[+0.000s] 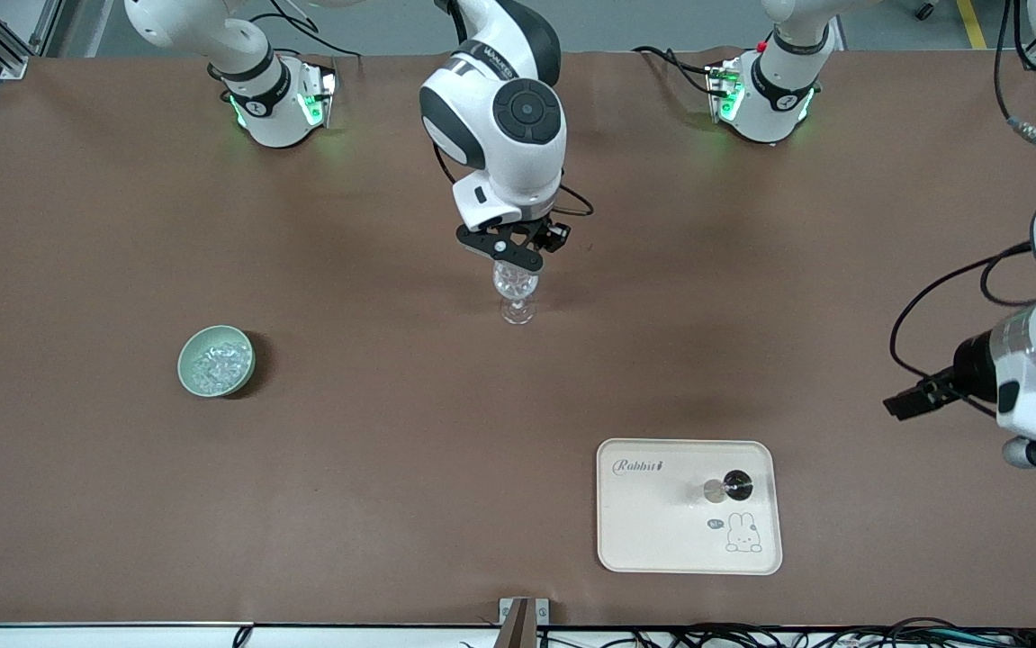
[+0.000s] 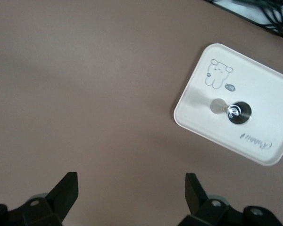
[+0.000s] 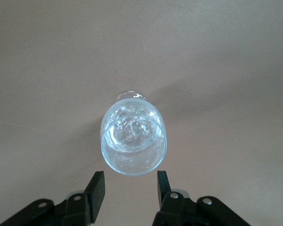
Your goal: Pour wine and add ice with both arms
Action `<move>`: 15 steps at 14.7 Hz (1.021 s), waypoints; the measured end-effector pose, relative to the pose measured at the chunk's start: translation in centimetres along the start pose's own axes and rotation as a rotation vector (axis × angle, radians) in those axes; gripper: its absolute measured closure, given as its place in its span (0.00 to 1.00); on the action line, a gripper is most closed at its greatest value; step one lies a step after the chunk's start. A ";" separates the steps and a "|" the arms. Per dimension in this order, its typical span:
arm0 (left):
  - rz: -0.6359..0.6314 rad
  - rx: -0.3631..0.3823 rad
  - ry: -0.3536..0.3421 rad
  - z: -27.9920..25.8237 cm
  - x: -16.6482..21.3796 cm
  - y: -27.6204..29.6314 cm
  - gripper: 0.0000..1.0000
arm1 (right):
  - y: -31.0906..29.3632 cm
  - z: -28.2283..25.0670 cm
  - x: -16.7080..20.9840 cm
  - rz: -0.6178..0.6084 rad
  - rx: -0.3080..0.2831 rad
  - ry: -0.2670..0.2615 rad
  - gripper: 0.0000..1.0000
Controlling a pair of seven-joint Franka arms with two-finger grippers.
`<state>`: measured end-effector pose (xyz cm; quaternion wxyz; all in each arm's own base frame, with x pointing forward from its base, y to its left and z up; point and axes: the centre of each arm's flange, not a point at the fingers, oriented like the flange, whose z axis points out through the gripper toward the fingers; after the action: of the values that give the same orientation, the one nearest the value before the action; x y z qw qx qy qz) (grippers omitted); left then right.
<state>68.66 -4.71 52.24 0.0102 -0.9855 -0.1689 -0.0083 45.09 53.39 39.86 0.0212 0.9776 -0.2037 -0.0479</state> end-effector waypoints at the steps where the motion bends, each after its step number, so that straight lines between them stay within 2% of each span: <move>1: 0.059 0.005 0.018 -1.7 -0.8 0.2 0.00 | 0.1 -0.4 0.4 0.001 0.005 0.008 0.34; 3: 0.153 0.019 0.050 -4.6 -2.2 0.2 0.00 | 0.6 -2.2 2.0 0.005 0.021 0.047 0.19; 4: 0.188 0.034 0.059 -5.7 -3.1 0.4 0.00 | 1.4 -3.9 3.3 0.004 0.020 0.082 0.05; 5: 0.212 0.048 0.063 -6.7 -4.1 0.6 0.00 | 2.8 -6.0 4.8 -0.005 0.014 0.114 0.00; 7: 0.225 0.020 0.049 -8.4 -6.1 0.3 0.00 | 6.7 -11.0 8.5 -0.040 0.013 0.141 0.00; 11: 0.170 -0.096 0.013 -11.3 -8.5 -4.0 0.00 | 18.1 -20.3 16.2 -0.064 0.028 0.146 0.00; 15: 0.191 -0.093 0.018 -13.0 -13.1 -4.2 0.00 | 29.8 -25.3 22.9 -0.098 0.037 0.157 0.00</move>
<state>54.73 -5.40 65.08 -0.0333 -0.9964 -0.0736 -0.0239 56.78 17.43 64.86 0.0166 0.9874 -0.1541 0.0319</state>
